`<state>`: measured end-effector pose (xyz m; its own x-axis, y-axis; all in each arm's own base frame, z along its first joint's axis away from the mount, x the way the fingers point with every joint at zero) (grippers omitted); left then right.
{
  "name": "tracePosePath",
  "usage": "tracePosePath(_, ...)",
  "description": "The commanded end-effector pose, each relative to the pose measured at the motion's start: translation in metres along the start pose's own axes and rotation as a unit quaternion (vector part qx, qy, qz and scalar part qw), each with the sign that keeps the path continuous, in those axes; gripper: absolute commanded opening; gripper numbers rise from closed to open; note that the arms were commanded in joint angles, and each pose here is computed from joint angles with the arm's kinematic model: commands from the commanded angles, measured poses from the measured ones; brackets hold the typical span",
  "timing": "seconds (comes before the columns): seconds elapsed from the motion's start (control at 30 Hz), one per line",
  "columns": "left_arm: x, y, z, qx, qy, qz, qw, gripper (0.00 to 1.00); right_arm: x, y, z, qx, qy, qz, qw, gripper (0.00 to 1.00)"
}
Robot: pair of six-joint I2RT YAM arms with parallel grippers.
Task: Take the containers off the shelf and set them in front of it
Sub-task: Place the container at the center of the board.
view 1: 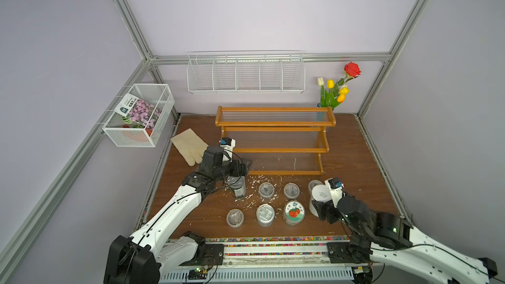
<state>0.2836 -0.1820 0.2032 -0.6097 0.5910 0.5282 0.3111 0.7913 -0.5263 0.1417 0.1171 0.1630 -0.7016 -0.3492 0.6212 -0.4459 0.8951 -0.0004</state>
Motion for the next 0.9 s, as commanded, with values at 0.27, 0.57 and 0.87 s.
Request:
tracePosePath(0.27,0.005,0.000,0.001,-0.006,-0.005,-0.002,1.000,0.93,-0.023,-0.006,0.042,-0.068,0.035,0.053,0.996,0.66)
tracePosePath(0.57,0.010,0.003,0.005,-0.004,-0.008,-0.008,1.000,0.93,-0.027,-0.007,0.059,-0.074,0.062,0.061,0.993,0.93)
tracePosePath(0.87,0.033,0.019,-0.008,-0.001,-0.039,-0.060,0.997,0.95,-0.007,-0.004,0.025,-0.064,0.032,0.052,0.996,0.99)
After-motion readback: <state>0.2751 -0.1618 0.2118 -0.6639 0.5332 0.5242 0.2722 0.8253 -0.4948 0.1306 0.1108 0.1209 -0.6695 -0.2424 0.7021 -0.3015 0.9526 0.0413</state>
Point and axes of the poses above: each gripper's point midway between its finger pads, its own x axis back along the fingers, its own y axis along the line the jaws close on, z = x × y, the point moved 2 cm from there along x, back along the fingers, and after that the axes turned 7 degrees about x, right-handed, at the moved point
